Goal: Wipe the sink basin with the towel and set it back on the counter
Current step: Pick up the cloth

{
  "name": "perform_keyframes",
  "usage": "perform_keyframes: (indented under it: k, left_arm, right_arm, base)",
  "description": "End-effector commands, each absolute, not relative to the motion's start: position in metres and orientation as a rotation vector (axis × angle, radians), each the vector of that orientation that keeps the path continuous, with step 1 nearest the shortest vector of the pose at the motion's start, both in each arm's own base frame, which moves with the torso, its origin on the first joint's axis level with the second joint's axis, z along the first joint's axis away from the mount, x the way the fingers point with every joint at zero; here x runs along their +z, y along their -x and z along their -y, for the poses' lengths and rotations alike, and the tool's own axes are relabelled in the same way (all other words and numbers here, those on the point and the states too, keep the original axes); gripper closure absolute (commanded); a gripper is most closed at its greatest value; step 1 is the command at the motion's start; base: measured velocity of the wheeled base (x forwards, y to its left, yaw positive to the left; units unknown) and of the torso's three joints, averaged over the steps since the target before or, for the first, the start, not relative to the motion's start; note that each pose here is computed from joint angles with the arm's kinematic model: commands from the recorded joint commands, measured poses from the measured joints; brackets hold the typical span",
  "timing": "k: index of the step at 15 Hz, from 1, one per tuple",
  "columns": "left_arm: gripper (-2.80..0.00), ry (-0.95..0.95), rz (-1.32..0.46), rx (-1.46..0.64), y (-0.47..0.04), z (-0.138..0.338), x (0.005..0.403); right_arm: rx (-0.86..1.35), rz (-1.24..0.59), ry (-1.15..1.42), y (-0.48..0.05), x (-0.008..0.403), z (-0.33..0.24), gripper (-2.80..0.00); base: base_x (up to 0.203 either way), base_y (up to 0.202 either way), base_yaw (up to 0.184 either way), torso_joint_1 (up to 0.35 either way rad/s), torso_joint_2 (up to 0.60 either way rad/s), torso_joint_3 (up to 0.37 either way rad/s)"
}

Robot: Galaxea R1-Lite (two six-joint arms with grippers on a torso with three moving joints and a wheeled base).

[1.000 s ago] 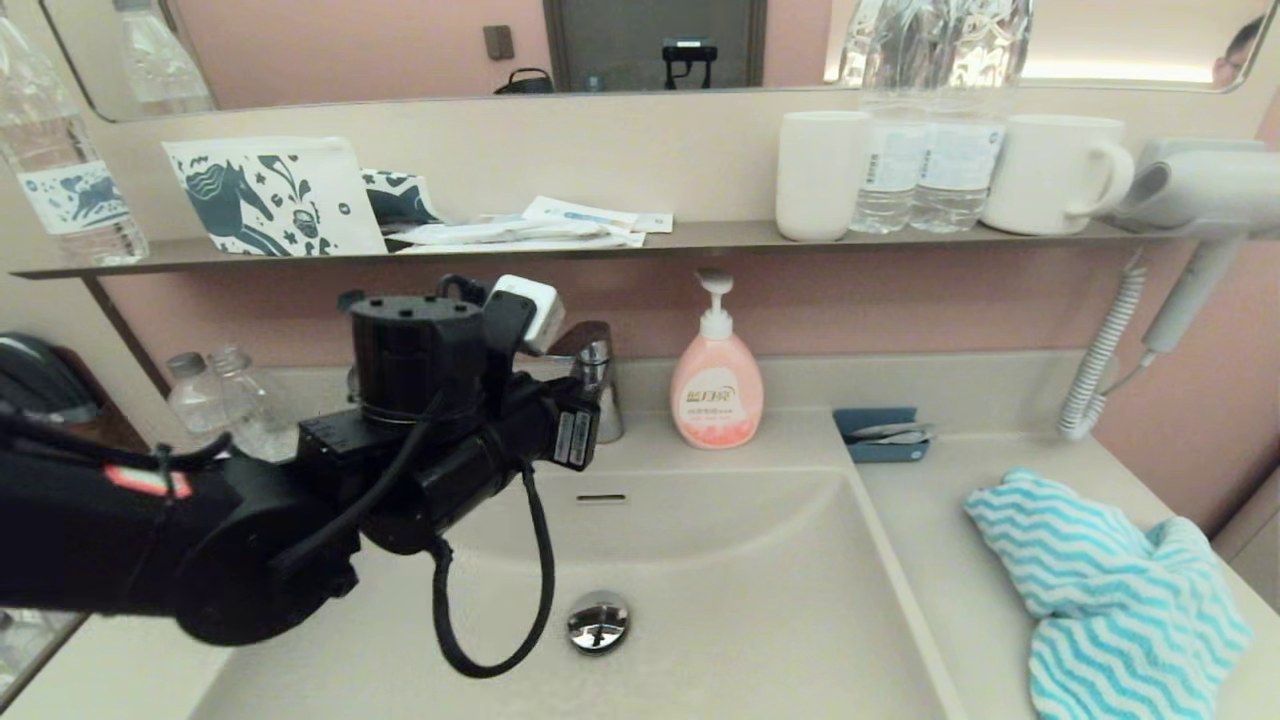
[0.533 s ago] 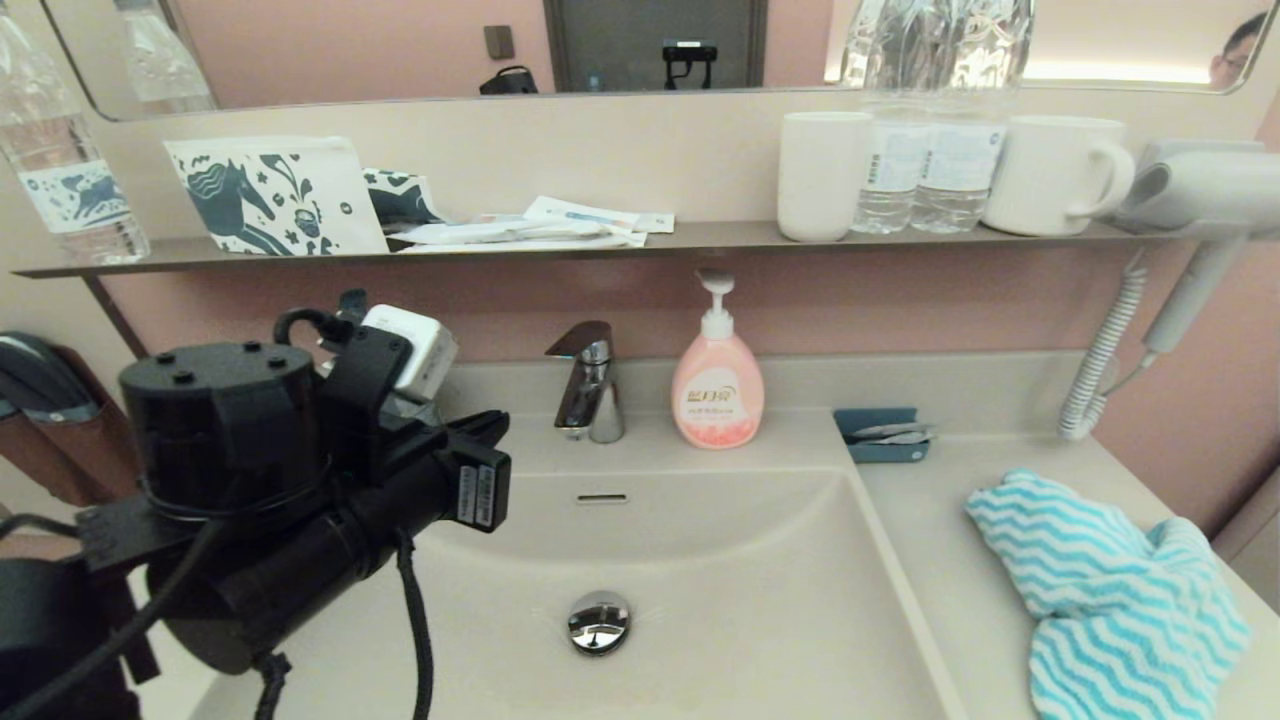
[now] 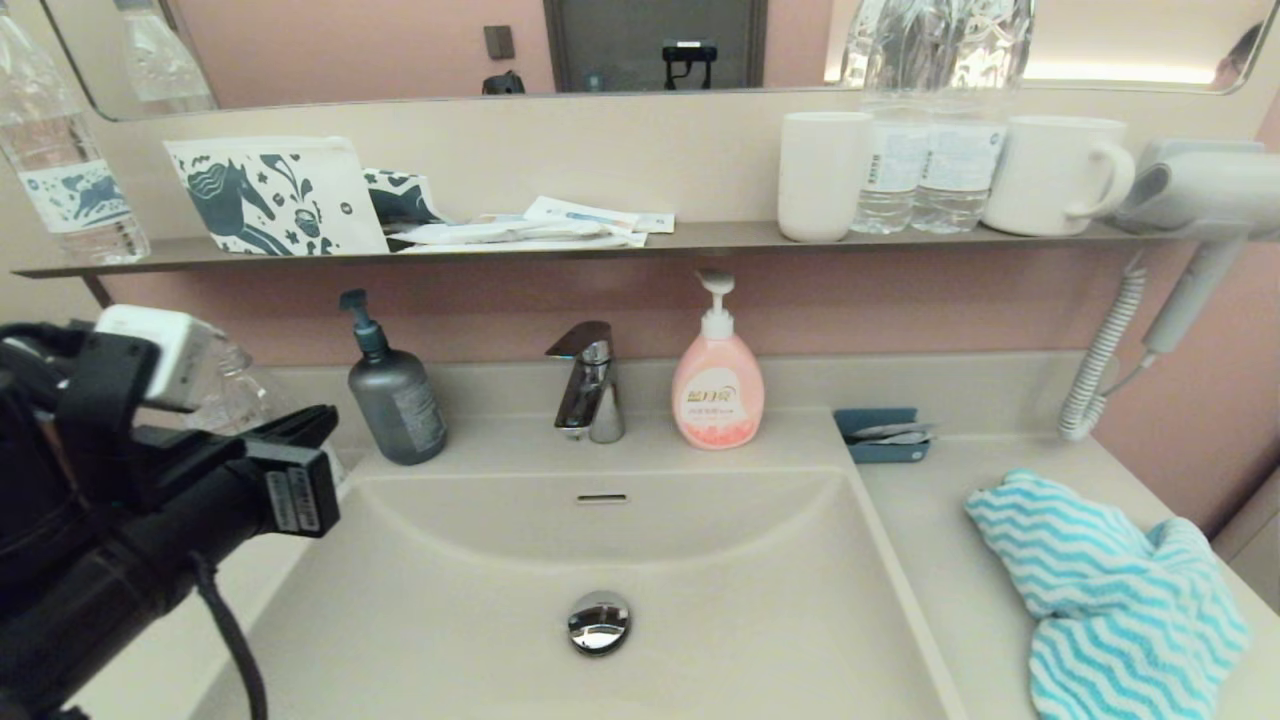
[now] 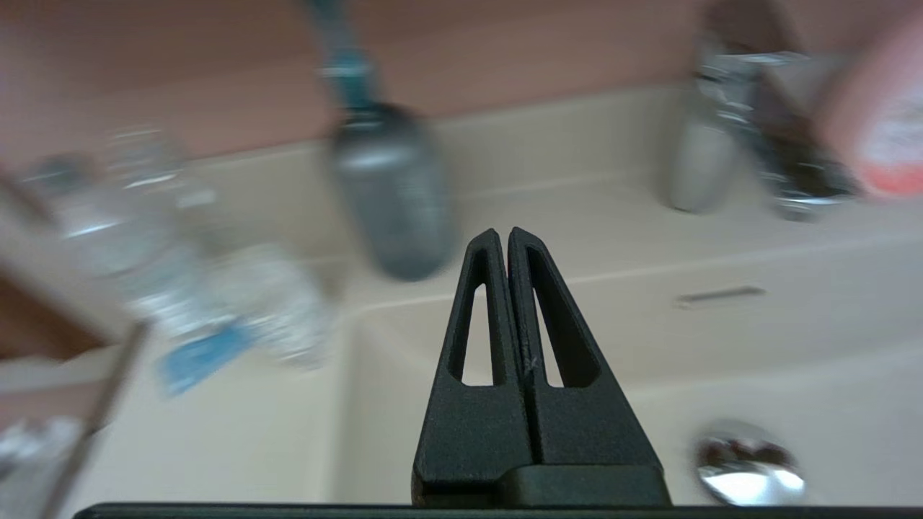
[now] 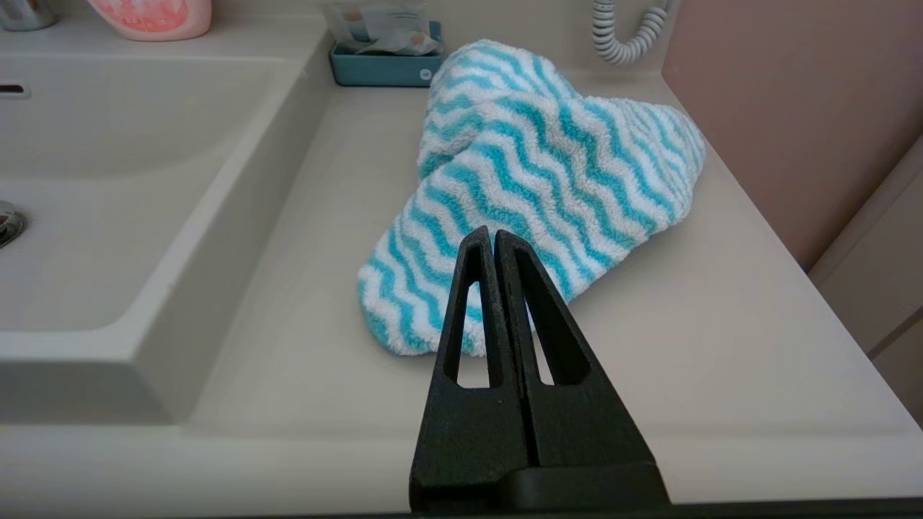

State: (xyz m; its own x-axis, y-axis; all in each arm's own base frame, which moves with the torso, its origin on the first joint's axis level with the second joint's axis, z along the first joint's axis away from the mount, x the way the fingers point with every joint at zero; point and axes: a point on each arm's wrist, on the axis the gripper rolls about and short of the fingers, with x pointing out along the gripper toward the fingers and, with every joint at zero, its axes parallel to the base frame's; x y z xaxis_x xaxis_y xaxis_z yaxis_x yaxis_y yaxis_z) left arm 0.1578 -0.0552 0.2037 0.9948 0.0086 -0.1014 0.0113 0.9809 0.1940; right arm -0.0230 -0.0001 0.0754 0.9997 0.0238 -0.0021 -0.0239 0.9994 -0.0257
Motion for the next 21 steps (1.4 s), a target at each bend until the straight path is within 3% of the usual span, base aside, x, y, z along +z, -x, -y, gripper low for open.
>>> perform_keyframes:
  k: [1, 6, 10, 17, 21]
  left_arm:
    - [0.00, -0.164, -0.021, 0.053, -0.133, 0.038, 0.214]
    - [0.00, -0.119, 0.129, 0.253, -0.043, -0.002, 0.207]
    - [0.00, -0.122, 0.178, 0.416, 0.011, -0.008, 0.184]
    - [0.00, -0.139, 0.221, 0.143, 0.029, -0.003, 0.120]
    - [0.00, -0.057, 0.125, 0.054, 0.024, -0.001, 0.088]
  right_arm:
    - [0.025, -0.003, 0.026, 0.023, 0.075, 0.000, 0.00]
    - [0.025, -0.003, 0.026, 0.023, 0.075, 0.000, 0.00]
    - [0.025, -0.003, 0.026, 0.023, 0.075, 0.000, 0.00]
    - [0.025, -0.003, 0.026, 0.023, 0.075, 0.000, 0.00]
    - [0.025, -0.003, 0.026, 0.023, 0.075, 0.000, 0.00]
  base:
    - [0.000, 0.000, 0.000, 0.000, 0.00, 0.000]
    - [0.000, 0.000, 0.000, 0.000, 0.00, 0.000]
    - [0.000, 0.000, 0.000, 0.000, 0.00, 0.000]
    - [0.000, 0.000, 0.000, 0.000, 0.00, 0.000]
    - [0.000, 0.000, 0.000, 0.000, 0.00, 0.000]
